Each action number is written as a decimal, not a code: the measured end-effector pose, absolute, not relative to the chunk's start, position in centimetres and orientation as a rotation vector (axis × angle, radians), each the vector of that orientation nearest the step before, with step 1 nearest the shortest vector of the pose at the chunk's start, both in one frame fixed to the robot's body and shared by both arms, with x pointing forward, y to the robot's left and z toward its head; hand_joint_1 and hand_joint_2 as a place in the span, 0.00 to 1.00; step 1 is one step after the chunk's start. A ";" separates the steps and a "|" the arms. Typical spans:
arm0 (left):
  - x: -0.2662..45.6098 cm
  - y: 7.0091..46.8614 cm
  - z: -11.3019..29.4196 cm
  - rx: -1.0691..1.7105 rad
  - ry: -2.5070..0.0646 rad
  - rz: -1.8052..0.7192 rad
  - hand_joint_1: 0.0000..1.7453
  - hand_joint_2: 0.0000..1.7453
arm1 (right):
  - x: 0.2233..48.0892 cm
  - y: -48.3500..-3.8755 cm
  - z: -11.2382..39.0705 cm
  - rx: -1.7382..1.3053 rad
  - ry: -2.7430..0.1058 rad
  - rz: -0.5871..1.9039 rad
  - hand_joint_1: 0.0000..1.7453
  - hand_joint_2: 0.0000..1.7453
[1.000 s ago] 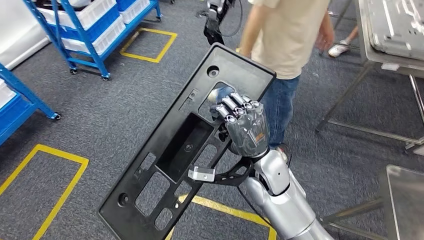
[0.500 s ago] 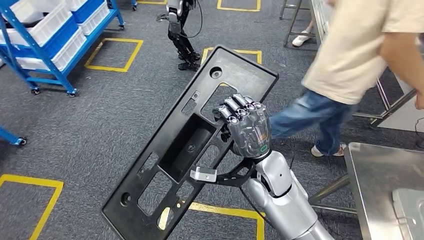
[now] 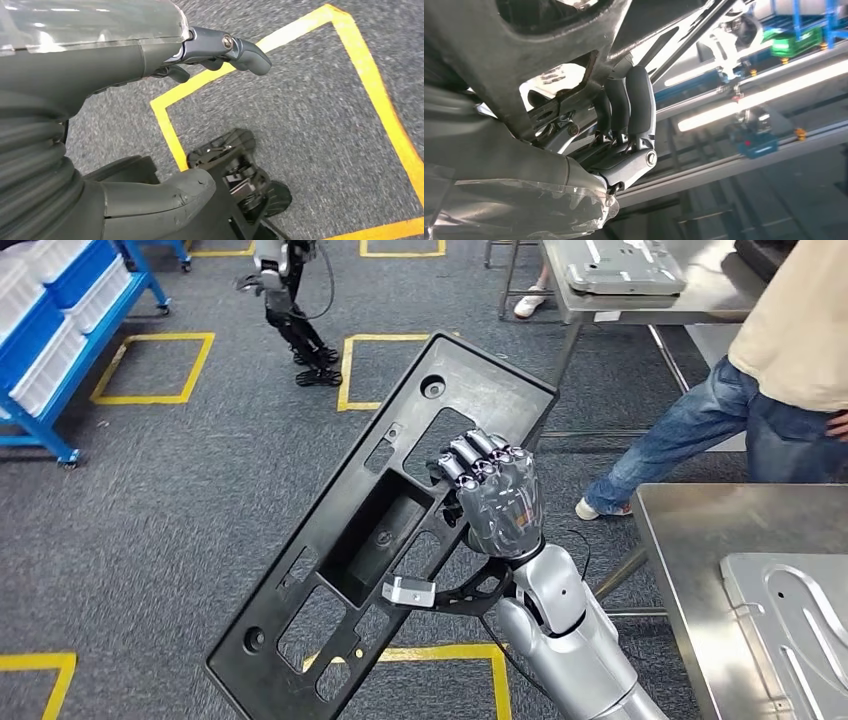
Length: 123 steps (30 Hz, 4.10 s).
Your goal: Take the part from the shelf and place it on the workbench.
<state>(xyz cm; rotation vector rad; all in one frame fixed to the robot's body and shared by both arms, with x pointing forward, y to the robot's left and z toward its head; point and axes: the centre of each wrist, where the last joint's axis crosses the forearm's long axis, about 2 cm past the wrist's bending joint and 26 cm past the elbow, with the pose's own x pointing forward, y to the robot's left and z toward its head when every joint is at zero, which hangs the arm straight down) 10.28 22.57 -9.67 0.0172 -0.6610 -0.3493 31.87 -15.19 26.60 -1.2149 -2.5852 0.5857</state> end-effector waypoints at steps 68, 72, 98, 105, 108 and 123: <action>10.1 22.3 -9.7 0.029 -0.661 -0.327 0.00 1.00 | 31.7 -15.3 26.4 -1.219 -2.578 0.589 1.00 1.00; 9.9 22.4 -9.7 0.033 -0.655 -0.312 0.00 1.00 | 31.5 -15.3 25.8 -1.221 -2.561 0.603 1.00 1.00; 10.4 21.9 -9.5 0.040 -0.662 -0.296 0.00 1.00 | 31.7 -15.3 26.0 -1.202 -2.568 0.600 1.00 1.00; 9.8 22.0 -9.7 0.040 -0.652 -0.299 0.00 1.00 | 31.7 -15.2 25.7 -1.192 -2.559 0.609 1.00 1.00; 9.8 22.0 -9.7 0.041 -0.656 -0.299 0.00 1.00 | 31.8 -15.2 25.8 -1.193 -2.561 0.609 1.00 1.00; 10.0 22.0 -9.7 0.039 -0.662 -0.301 0.00 1.00 | 31.7 -15.4 25.5 -1.193 -2.558 0.615 1.00 1.00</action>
